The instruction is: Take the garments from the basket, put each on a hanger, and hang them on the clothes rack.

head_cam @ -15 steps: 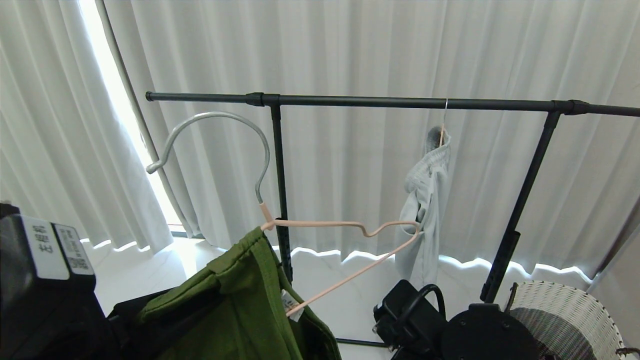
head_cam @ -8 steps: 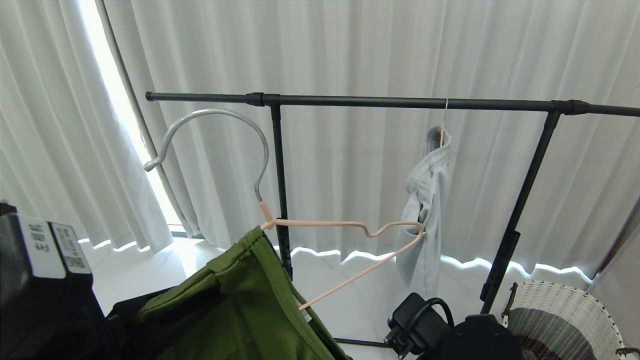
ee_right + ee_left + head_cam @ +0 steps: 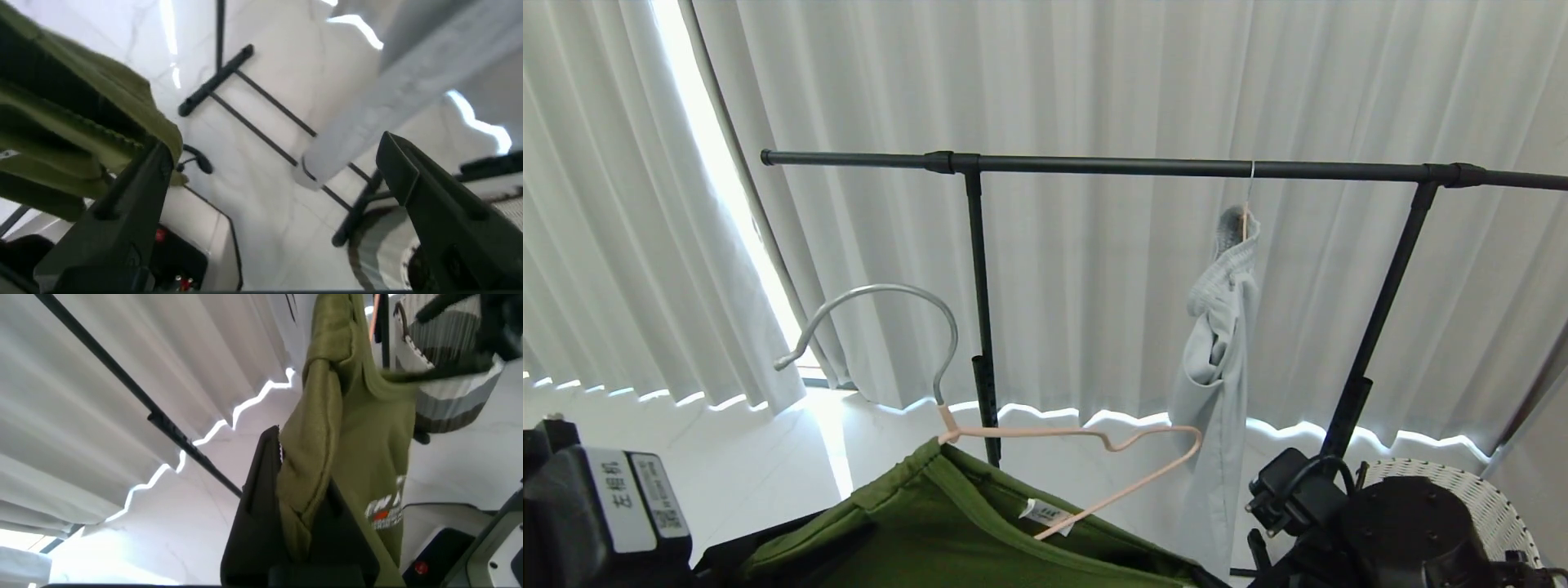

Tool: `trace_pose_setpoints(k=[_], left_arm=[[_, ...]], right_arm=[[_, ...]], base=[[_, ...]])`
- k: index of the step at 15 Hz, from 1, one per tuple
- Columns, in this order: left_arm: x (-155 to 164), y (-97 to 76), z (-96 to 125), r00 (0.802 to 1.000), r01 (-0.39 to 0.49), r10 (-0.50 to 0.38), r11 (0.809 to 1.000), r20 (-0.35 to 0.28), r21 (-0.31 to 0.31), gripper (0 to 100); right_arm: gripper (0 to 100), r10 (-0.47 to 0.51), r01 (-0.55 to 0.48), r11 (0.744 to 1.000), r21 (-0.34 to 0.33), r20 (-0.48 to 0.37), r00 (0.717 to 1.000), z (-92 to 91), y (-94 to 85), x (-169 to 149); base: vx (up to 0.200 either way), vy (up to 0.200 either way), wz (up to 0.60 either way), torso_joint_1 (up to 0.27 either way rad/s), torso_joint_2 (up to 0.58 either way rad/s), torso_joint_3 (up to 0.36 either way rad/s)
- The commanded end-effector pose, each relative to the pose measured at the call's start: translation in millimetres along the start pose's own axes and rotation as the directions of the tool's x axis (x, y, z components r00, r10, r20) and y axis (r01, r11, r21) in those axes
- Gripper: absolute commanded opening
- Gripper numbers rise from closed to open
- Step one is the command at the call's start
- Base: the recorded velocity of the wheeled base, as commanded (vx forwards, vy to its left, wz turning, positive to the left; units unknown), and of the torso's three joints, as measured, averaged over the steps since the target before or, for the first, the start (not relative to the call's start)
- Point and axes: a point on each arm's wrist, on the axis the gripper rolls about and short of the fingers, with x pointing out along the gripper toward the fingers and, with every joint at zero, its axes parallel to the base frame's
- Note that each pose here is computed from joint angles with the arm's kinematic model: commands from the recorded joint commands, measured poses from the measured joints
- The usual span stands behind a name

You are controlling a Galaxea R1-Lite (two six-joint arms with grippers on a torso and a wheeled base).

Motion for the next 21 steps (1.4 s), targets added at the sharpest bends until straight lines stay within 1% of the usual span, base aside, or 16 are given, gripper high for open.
trace_pose_setpoints(k=[1,3,4,5,6,8,9,11,13,14,16,18,20,21], left_arm=[[-3,-0.7,-6,1.0,0.004,-0.004,1.0,-0.002,0.004,0],[-4,-1.7,-10,1.0,0.011,-0.01,1.0,-0.009,0.012,0],[-5,-2.8,-16,1.0,0.016,-0.016,0.999,-0.02,0.033,0],[-5,-4.3,-22,0.999,0.024,-0.023,0.998,-0.033,0.049,0],[-5,-7.1,-31,0.998,0.038,-0.034,0.996,-0.055,0.079,0],[-4,-9.9,-43,0.995,0.049,-0.039,0.993,-0.093,0.104,0],[-3,-10.5,-44,0.994,0.051,-0.04,0.993,-0.1,0.107,0],[1,-13.7,-53,0.988,0.057,-0.038,0.991,-0.151,0.124,0],[5,-13.5,-56,0.984,0.045,-0.022,0.991,-0.178,0.125,0],[10,-10.6,-53,0.98,0.013,0.009,0.994,-0.2,0.109,0],[13,-7.3,-43,0.986,-0.013,0.027,0.996,-0.164,0.083,0],[14,-7.0,-41,0.989,-0.022,0.032,0.997,-0.143,0.073,0],[14,-6.5,-37,0.993,-0.026,0.033,0.998,-0.114,0.062,0],[14,-6.5,-34,0.996,-0.028,0.033,0.998,-0.083,0.051,0]], right_arm=[[100,-0.039,0.038,0.998,0.04,0.028,0.999,2.4,-14.5,-8],[100,-0.073,0.071,0.997,0.039,0.034,0.997,4.4,-23.2,-8],[100,-0.102,0.1,0.994,0.039,0.036,0.994,6.1,-29.9,-6],[100,-0.114,0.112,0.993,0.045,0.041,0.993,7.4,-33.2,-7],[100,-0.121,0.119,0.992,0.053,0.045,0.992,8.2,-35.3,-8],[100,-0.122,0.118,0.991,0.058,0.062,0.991,9.6,-36.5,-12],[100,-0.121,0.117,0.991,0.06,0.066,0.99,10.1,-36.7,-13],[100,-0.119,0.114,0.991,0.064,0.081,0.99,11.3,-37.1,-17],[100,-0.116,0.11,0.992,0.064,0.092,0.989,12.3,-36.7,-19],[100,-0.102,0.099,0.994,0.033,0.103,0.989,11.5,-34.5,-23],[100,-0.073,0.074,0.997,-0.01,0.103,0.992,6.5,-29.8,-28],[100,-0.027,0.032,0.998,-0.047,0.094,0.995,0.3,-21.2,-32],[100,0.009,-0.002,0.998,-0.069,0.1,0.995,-0.4,-14.0,-35],[100,0.047,-0.037,0.996,-0.084,0.114,0.992,1.5,-8.1,-37]], base=[[0.0,0.0,0.0,0.0,0.0,0.0],[0.0,0.0,0.0,0.0,0.0,0.0],[0.0,0.0,0.0,0.0,0.0,0.0],[0.0,0.0,0.0,0.0,0.0,0.0],[0.0,0.0,0.0,0.0,0.0,0.0],[0.0,0.0,0.0,0.0,0.0,0.0],[0.0,0.0,0.0,0.0,0.0,0.0],[0.0,0.0,0.0,0.0,0.0,0.0],[0.0,0.0,0.0,0.0,0.0,0.0],[0.0,0.0,0.0,0.0,0.0,0.0],[0.0,0.0,0.0,0.0,0.0,0.0],[0.0,0.0,0.0,0.0,0.0,0.0],[0.0,0.0,0.0,0.0,0.0,0.0],[0.0,0.0,0.0,0.0,0.0,0.0]])
